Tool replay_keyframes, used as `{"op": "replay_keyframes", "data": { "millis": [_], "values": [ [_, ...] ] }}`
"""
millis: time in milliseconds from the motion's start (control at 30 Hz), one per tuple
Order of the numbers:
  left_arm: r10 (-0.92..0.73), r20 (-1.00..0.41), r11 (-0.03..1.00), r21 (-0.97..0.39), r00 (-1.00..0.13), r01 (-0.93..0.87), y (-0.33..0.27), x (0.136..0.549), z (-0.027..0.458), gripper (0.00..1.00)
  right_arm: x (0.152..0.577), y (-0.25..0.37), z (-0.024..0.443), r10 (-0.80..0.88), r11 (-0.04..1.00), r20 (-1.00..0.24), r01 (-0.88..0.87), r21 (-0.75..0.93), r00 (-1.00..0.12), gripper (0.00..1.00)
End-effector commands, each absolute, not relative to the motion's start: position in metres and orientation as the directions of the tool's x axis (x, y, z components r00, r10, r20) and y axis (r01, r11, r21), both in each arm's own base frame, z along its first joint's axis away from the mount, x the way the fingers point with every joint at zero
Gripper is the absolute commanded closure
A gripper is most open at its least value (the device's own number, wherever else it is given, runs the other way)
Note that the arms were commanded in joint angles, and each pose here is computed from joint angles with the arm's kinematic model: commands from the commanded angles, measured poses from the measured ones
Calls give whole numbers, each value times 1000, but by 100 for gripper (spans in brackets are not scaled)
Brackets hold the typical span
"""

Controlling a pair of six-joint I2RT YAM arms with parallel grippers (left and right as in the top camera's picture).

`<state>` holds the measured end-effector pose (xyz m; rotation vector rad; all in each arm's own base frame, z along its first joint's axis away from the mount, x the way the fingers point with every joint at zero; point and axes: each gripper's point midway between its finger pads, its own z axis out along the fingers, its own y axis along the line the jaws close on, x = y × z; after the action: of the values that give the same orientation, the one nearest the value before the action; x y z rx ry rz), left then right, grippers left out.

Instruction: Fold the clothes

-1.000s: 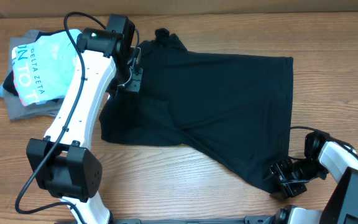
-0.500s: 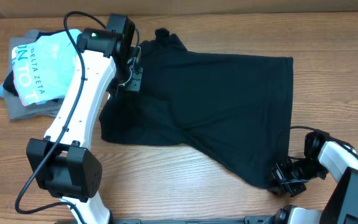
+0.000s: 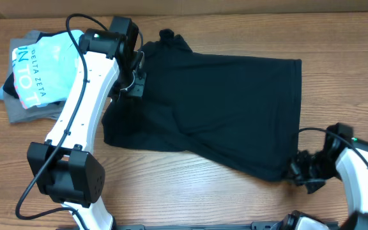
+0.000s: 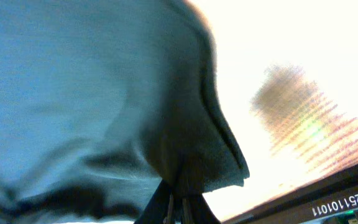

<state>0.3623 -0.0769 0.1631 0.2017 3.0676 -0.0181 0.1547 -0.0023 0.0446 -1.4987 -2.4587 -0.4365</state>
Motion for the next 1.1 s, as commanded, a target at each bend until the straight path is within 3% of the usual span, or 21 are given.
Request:
{"op": "replay_keyframes", "data": {
  "millis": [0,267,533,800,1067],
  "values": [
    [95,-76,996,2,-993,95,-74,358,175,96,182,-20,82,829,489,187,845,216,-527,96],
    [95,-12,995,10,-995,95,-70,342,174,96,196,-36,97,829,525,86,821,223,-553,96],
    [95,-67,994,52,-993,91,-65,356,175,96,242,-39,105,820,532,-9,756,381,-572,95],
    [93,-115,994,69,-989,86,-63,368,176,96,261,-32,88,807,512,59,746,426,-588,95],
    [94,-173,988,136,-981,71,-53,382,179,96,292,-27,84,773,518,44,670,532,-632,96]
  ]
}}
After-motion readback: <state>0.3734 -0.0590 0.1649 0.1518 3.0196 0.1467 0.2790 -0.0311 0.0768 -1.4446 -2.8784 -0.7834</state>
